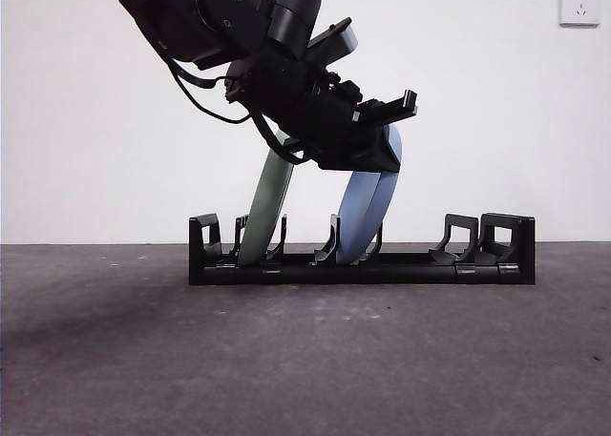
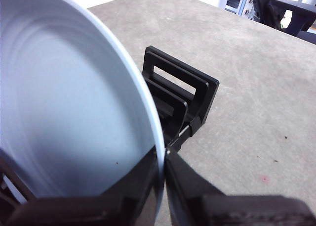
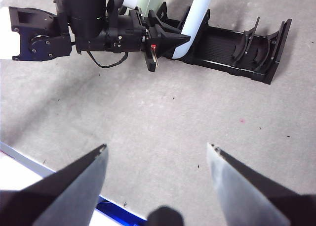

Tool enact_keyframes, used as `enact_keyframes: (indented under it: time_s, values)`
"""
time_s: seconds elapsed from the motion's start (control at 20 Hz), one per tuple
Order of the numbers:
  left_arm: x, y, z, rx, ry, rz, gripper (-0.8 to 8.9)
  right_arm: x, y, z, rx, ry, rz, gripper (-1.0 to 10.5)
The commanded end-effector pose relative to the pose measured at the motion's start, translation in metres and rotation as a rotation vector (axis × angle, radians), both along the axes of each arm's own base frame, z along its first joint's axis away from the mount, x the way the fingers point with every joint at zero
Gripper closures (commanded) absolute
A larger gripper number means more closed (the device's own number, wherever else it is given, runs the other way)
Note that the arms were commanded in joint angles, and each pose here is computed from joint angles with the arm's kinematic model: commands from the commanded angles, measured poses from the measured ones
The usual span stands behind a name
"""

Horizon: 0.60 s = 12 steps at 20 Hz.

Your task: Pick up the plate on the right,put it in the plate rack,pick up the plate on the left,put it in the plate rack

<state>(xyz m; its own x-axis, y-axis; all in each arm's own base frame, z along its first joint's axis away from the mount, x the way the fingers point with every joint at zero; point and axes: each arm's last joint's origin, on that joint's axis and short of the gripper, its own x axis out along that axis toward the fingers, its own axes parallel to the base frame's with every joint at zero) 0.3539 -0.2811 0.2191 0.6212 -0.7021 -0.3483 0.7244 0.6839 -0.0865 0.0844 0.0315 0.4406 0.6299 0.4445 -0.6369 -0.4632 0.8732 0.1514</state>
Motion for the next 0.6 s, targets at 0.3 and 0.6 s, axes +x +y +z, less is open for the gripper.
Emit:
enact_keyframes:
  time_s: [0.3,0.6]
  values:
    - [0.001,-0.001,-0.007,-0.010,0.048,-0.004,6.23,0.000,0.000,-0.003,-0.012,0.010,0.011,6.0]
    - [-0.006,0.000,0.010,-0.051,0.052,-0.032,6.23,0.000,0.000,-0.002,-0.012,0.009,0.011,6.0]
